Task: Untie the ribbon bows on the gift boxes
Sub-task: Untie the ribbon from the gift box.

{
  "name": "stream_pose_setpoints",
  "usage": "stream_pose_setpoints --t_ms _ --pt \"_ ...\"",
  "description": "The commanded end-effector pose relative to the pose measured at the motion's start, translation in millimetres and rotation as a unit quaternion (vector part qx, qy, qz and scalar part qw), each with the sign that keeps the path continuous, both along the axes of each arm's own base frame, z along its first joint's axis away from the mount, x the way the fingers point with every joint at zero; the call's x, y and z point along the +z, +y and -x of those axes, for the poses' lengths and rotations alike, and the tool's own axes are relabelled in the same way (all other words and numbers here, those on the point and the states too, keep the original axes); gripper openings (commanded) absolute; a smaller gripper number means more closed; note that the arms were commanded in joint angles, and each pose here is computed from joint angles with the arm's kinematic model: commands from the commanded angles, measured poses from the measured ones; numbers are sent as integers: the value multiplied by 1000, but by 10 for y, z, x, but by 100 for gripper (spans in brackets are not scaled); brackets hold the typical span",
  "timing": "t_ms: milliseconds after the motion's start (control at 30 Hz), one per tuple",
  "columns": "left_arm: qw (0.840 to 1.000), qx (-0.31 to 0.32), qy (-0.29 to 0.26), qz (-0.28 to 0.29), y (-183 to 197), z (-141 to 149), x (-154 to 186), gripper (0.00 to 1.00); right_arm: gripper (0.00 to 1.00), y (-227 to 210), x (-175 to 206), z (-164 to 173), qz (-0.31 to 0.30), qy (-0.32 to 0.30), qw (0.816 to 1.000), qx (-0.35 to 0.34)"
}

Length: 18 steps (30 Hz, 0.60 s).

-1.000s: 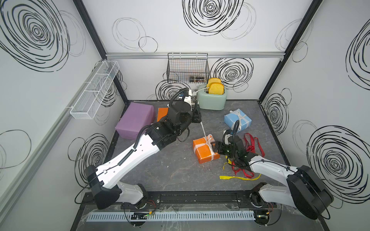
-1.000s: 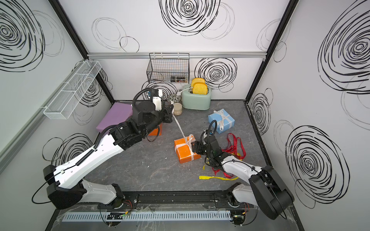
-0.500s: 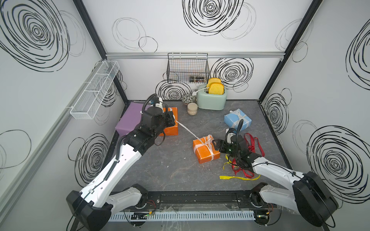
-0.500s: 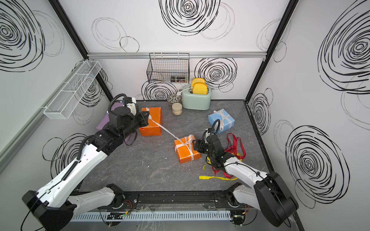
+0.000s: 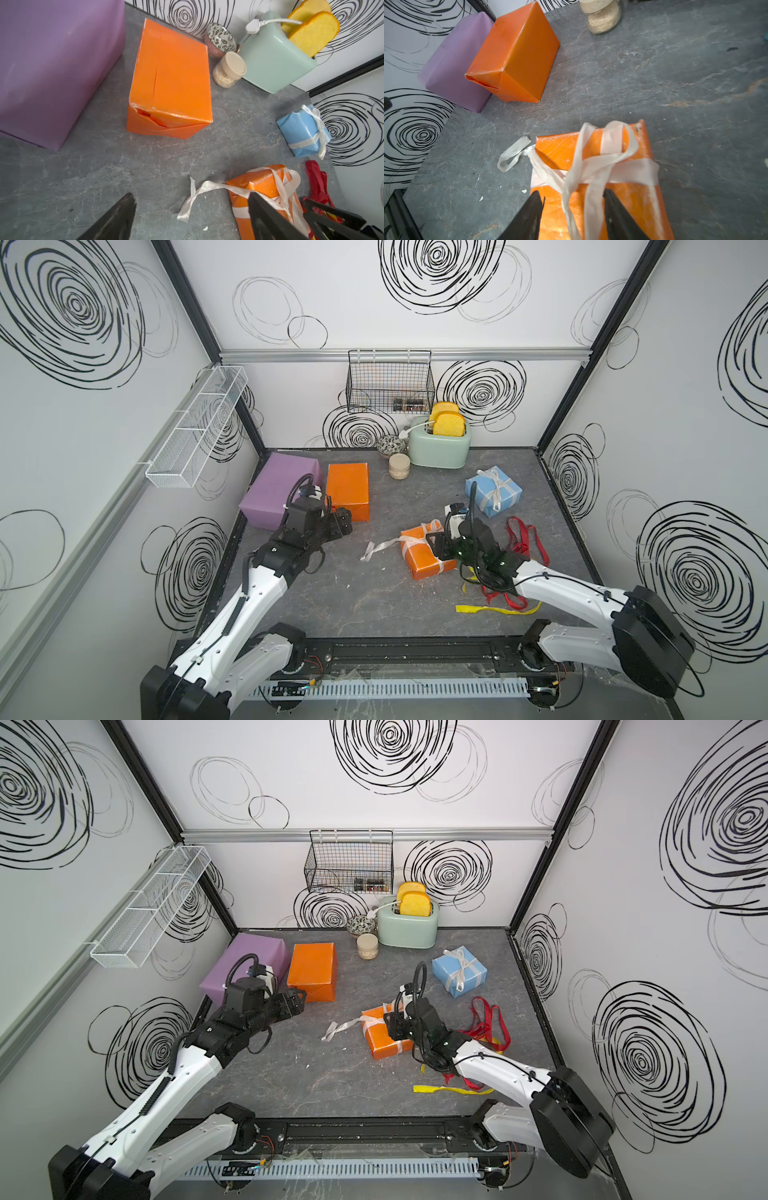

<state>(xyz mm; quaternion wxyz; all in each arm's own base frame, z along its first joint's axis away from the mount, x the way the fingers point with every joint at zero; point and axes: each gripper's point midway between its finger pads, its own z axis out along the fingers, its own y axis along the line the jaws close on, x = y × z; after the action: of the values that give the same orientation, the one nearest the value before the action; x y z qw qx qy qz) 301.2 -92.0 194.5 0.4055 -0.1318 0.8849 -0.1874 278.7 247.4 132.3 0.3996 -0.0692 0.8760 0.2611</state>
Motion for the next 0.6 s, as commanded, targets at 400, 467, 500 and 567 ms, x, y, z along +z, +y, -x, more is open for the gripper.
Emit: stream_pose_setpoints --t_ms 400,467,500,567 --pt "999 -43 -14 30 -150 18 -107 98 26 -360 -289 -148 140 10 985 -99" --pt "998 -43 -15 31 -150 17 -101 98 16 -403 -277 -158 128 14 986 -106" --pt "998 -43 -16 32 -150 14 -95 98 13 -433 -266 -159 119 15 987 -109" --pt "998 -44 -16 32 -153 17 -94 98 11 -494 -218 -169 97 13 988 -118"
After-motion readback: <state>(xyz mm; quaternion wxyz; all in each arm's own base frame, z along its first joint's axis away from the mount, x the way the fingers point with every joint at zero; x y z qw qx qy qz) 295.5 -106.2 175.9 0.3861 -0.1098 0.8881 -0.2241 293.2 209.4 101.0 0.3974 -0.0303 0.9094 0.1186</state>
